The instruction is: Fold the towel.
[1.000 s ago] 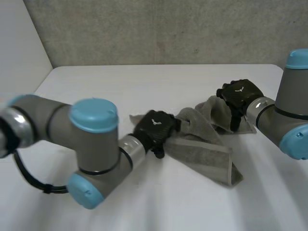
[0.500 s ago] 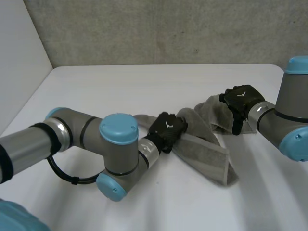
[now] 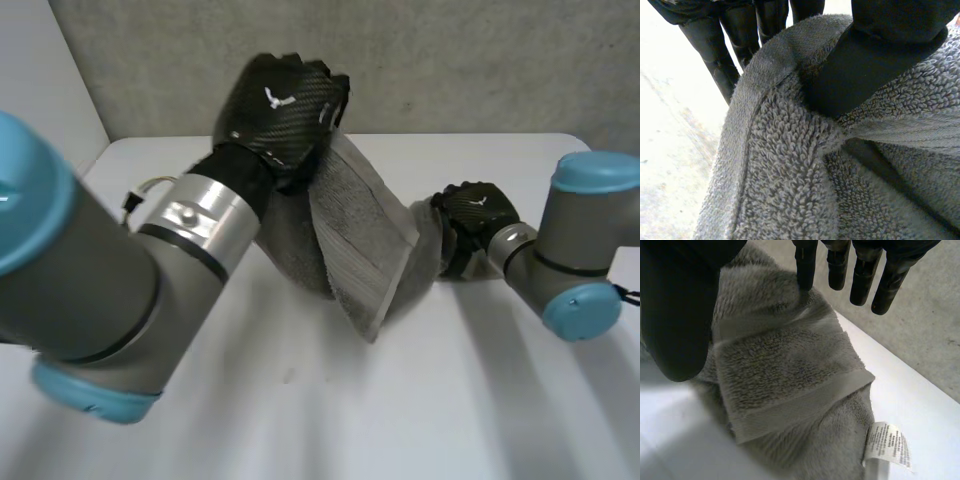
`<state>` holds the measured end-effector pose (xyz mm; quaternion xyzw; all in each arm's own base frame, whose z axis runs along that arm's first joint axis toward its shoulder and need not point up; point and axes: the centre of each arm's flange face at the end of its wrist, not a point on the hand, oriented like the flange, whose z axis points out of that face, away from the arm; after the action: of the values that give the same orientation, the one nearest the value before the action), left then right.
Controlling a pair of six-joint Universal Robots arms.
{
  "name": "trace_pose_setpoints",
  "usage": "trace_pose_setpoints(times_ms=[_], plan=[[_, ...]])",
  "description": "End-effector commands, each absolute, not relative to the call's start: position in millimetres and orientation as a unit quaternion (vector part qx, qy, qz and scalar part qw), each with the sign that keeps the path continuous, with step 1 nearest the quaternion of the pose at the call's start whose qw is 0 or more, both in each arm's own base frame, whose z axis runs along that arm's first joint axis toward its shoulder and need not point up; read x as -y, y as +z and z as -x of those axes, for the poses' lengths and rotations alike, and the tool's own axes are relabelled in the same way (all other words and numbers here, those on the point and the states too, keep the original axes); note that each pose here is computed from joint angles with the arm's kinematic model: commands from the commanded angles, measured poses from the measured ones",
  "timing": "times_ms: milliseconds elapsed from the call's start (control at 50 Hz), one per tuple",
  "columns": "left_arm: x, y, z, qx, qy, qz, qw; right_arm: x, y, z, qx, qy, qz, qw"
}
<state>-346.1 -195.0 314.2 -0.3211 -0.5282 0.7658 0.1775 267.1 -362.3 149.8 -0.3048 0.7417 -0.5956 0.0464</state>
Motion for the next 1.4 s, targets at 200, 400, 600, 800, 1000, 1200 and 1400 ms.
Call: trace_pose_setpoints(times_ms=[200,400,600,800,1000,1200,1400], plan=[[216,348,286,0.572,0.769,0.22,0.182,380,129,-270,-0.739,-0.615,0.275,-0.007],[242,335,261,0.603,0.761,0.194,0.143,348,281,-247,-0.653,-0.716,0.247,-0.01],[275,303,216,0.657,0.734,0.153,0.079,306,327,-233,-0.685,-0.663,0.3,0.037],[316,205,178,0.768,0.628,0.118,0.033,300,275,-237,-0.73,-0.586,0.35,0.039],[323,155,171,0.812,0.567,0.138,0.016,299,206,-245,-0.764,-0.53,0.366,0.04],[299,188,176,0.775,0.593,0.219,-0.01,305,195,-243,-0.757,-0.545,0.358,0.031],[227,208,217,0.697,0.613,0.368,0.054,304,187,-242,-0.763,-0.536,0.36,0.034]])
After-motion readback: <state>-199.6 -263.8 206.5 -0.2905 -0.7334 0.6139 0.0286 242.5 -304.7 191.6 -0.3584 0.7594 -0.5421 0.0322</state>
